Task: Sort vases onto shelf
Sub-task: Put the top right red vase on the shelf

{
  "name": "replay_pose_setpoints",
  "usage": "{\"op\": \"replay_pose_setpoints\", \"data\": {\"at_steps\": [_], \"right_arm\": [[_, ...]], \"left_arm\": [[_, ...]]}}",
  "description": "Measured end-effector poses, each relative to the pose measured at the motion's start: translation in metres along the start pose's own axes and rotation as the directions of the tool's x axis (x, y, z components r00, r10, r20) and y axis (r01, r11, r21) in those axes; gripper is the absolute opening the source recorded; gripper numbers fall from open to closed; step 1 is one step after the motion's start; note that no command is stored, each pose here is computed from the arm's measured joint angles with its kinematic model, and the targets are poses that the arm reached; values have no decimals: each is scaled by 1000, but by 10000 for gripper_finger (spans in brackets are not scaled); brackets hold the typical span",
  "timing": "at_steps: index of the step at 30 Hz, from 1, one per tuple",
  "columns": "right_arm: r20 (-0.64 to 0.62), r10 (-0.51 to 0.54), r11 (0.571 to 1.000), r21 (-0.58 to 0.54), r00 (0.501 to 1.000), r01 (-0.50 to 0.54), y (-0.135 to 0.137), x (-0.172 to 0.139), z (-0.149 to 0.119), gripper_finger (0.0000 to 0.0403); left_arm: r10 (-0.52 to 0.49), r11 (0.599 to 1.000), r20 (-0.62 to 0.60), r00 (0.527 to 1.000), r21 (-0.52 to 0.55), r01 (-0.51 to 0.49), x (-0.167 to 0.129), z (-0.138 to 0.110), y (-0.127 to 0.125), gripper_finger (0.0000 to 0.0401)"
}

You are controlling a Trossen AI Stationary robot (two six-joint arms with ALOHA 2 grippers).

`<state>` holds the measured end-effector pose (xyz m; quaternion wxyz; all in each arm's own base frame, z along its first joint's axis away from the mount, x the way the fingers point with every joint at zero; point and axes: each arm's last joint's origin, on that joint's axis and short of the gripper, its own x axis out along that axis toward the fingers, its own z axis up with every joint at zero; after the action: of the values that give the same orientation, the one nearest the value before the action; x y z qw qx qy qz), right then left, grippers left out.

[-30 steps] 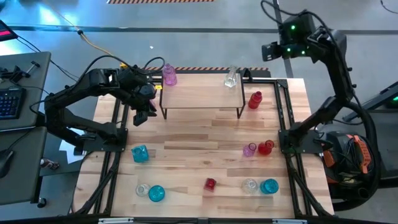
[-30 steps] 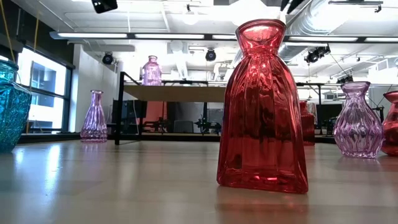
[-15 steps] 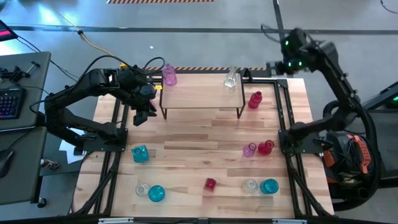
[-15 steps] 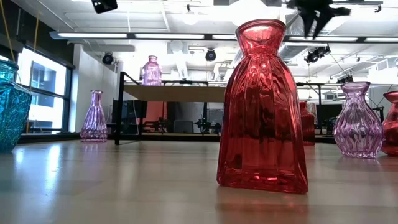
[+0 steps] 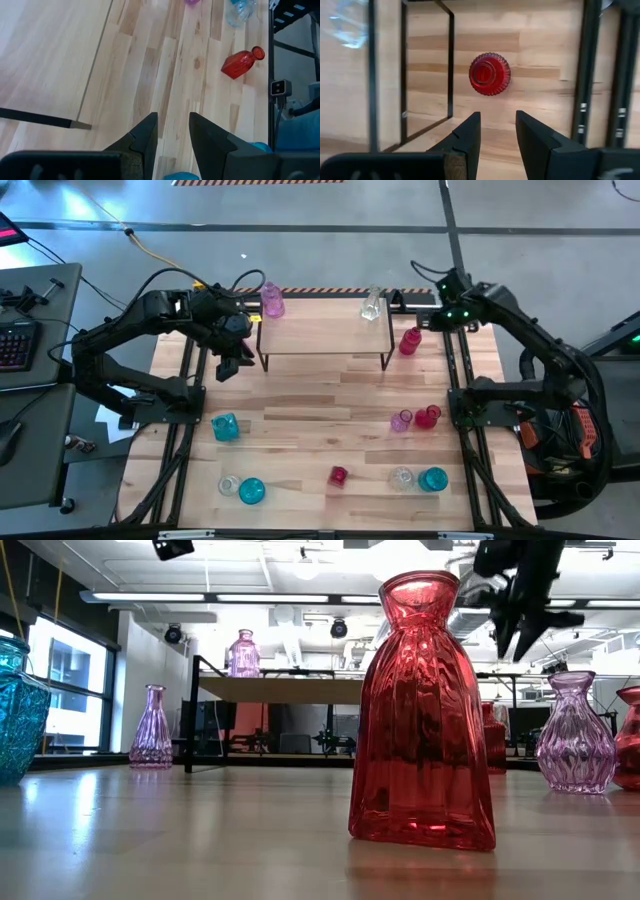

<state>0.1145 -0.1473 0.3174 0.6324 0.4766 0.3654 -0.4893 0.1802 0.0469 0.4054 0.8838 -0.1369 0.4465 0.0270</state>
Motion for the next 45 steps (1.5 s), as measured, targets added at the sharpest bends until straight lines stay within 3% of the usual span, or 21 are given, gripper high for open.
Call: {"op": "replay_pose_setpoints", "data": {"at_steps": [10, 24, 36, 40, 45], "right_arm": [[28, 49, 998, 30, 998, -50, -3, 48, -3, 103], [94, 43, 993, 107, 995, -53, -4, 64, 0, 103], [36, -15, 992, 122, 999, 11, -3, 80, 3, 102], [38, -27, 992, 125, 999, 22, -2, 82, 4, 80], [44, -31, 992, 125, 999, 26, -2, 82, 4, 20]], "left_arm": [[-1, 1000, 9, 1000, -1, 1, 0, 1, 0, 104], [-1, 1000, 15, 1000, 0, 1, 0, 1, 0, 104], [-1, 1000, 15, 1000, 0, 1, 0, 1, 0, 104], [-1, 1000, 15, 1000, 0, 1, 0, 2, 0, 104], [-1, 1000, 15, 1000, 0, 1, 0, 1, 0, 104]]}}
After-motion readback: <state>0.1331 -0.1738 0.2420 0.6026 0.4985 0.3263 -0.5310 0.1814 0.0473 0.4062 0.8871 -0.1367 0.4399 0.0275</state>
